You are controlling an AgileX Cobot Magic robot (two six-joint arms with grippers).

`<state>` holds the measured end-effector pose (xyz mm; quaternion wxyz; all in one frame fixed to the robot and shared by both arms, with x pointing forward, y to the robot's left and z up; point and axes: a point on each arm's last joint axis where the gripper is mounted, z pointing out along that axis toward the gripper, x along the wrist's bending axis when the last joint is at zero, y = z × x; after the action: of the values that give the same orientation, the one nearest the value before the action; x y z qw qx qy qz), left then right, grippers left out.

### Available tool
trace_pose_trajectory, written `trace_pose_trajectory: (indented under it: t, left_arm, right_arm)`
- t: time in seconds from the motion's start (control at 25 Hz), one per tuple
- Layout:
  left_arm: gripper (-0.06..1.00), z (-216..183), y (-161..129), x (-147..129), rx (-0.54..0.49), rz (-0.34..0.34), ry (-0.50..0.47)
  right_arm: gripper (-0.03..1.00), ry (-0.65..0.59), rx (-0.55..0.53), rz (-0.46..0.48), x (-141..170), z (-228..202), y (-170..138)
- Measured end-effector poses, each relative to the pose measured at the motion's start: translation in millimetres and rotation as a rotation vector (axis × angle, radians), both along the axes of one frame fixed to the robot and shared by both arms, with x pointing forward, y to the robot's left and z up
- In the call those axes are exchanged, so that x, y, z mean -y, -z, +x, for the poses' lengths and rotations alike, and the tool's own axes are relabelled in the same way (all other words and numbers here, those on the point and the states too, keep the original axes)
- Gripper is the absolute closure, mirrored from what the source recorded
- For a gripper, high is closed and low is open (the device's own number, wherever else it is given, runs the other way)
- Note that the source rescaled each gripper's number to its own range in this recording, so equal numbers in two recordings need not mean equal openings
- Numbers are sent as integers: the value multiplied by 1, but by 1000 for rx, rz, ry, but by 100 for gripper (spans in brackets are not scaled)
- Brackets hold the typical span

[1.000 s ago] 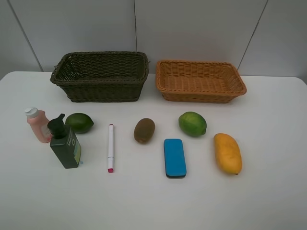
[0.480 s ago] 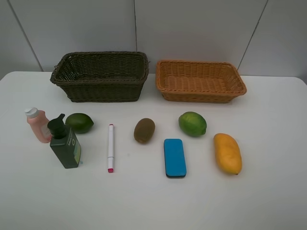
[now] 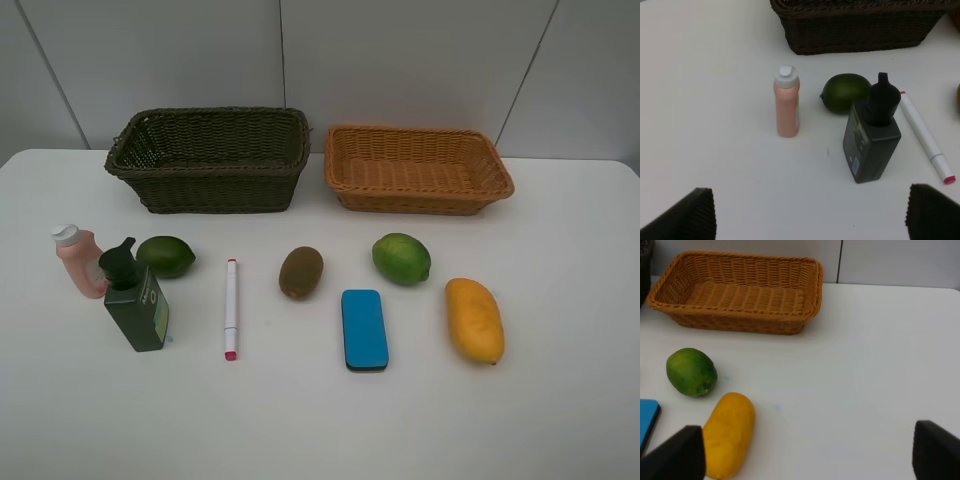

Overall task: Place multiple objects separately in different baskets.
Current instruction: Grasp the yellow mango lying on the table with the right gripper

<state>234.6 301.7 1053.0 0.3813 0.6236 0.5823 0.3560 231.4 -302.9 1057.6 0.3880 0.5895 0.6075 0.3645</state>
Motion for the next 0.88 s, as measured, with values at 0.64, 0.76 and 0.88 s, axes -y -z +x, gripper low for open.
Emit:
trace_pose_trajectory:
  t: [0.64, 0.76, 0.88]
  left_arm:
    - [-5, 0, 0, 0, 0, 0, 0]
    - [-5, 0, 0, 0, 0, 0, 0]
    - [-5, 0, 0, 0, 0, 0, 0]
  right_arm:
    - [-2, -7, -33, 16, -2, 16, -12]
    - [-2, -20, -71, 36, -4, 36, -22]
    - [-2, -26, -124, 49, -6, 61, -30]
